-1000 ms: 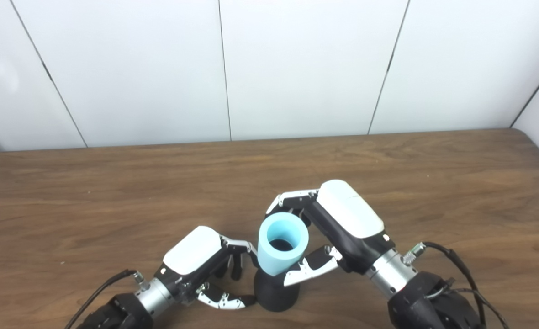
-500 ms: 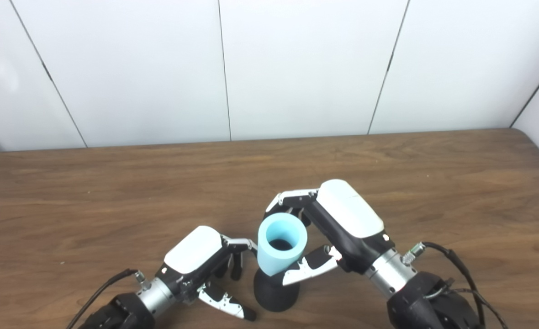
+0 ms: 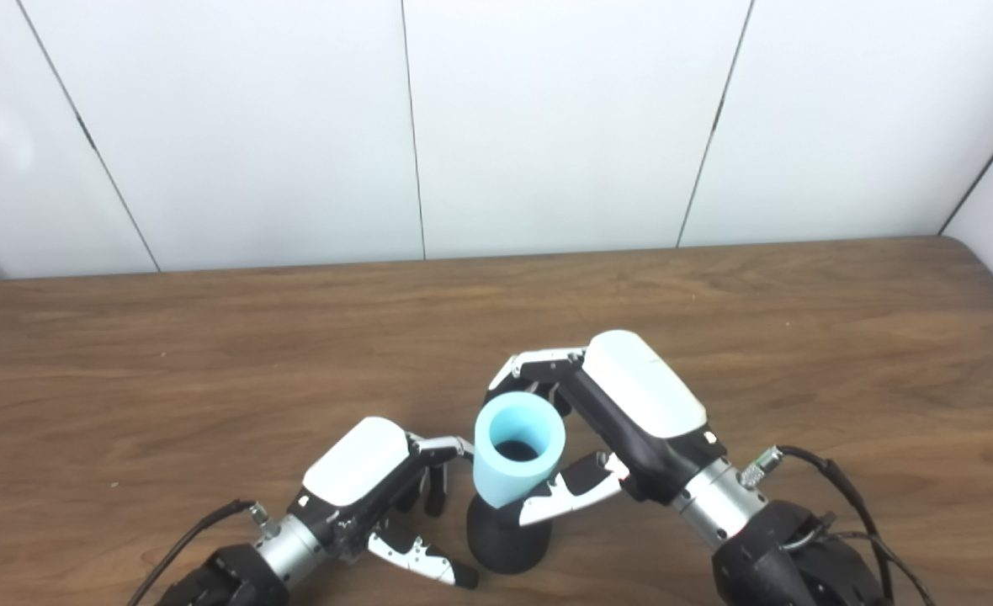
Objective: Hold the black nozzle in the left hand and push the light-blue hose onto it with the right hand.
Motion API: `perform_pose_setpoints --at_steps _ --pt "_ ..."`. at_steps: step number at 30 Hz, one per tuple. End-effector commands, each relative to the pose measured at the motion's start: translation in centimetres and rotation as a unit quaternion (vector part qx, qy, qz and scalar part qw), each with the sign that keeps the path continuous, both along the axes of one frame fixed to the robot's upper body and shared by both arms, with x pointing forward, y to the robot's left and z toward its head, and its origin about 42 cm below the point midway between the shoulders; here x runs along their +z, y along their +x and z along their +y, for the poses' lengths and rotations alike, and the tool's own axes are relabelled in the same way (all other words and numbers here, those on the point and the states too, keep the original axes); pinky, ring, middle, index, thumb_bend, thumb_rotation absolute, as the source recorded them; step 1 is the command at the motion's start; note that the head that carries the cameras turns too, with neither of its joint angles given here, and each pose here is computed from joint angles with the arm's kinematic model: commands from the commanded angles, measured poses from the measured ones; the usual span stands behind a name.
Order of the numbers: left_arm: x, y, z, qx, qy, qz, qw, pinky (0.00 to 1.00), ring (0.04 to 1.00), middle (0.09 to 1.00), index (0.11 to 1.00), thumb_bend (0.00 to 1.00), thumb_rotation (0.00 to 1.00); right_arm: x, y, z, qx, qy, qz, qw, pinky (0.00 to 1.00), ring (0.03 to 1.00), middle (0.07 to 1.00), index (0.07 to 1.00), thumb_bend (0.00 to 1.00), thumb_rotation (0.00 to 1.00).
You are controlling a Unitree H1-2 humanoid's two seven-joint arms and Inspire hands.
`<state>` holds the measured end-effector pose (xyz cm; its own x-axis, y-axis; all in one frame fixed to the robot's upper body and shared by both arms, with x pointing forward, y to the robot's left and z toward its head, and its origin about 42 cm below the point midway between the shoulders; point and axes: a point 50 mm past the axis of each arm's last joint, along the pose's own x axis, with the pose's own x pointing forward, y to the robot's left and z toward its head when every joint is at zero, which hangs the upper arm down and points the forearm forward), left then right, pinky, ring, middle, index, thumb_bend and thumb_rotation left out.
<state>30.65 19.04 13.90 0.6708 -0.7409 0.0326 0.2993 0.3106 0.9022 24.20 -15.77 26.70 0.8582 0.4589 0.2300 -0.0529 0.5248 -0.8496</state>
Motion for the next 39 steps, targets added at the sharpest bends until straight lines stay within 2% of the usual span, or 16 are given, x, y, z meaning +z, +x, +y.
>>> perform_pose_setpoints --at_steps 1,21,30,39 --pt "-1.9 -1.1 0.2 -0.006 0.037 0.032 0.999 0.59 0.656 0.696 0.694 1.00 0.43 1.1 -0.2 0.0 0.002 0.008 -0.026 1.000 0.38 0.492 0.557 0.564 1.00 0.30" --pt "-2.5 -1.5 -0.6 0.006 0.022 -0.013 1.000 0.58 0.620 0.664 0.666 1.00 0.40 1.0 -0.1 0.0 0.006 0.007 -0.030 1.000 0.37 0.489 0.557 0.566 1.00 0.30" --pt "-2.4 -1.7 -1.2 0.020 0.023 -0.031 0.999 0.58 0.618 0.652 0.657 0.99 0.42 1.1 -0.1 0.0 0.006 0.007 -0.028 1.000 0.38 0.490 0.558 0.566 1.00 0.29" --pt "-2.3 -1.9 -2.1 0.038 0.033 -0.037 0.998 0.59 0.621 0.662 0.669 0.99 0.49 1.1 -0.1 -0.1 0.007 0.005 -0.025 1.000 0.38 0.493 0.560 0.570 1.00 0.32"
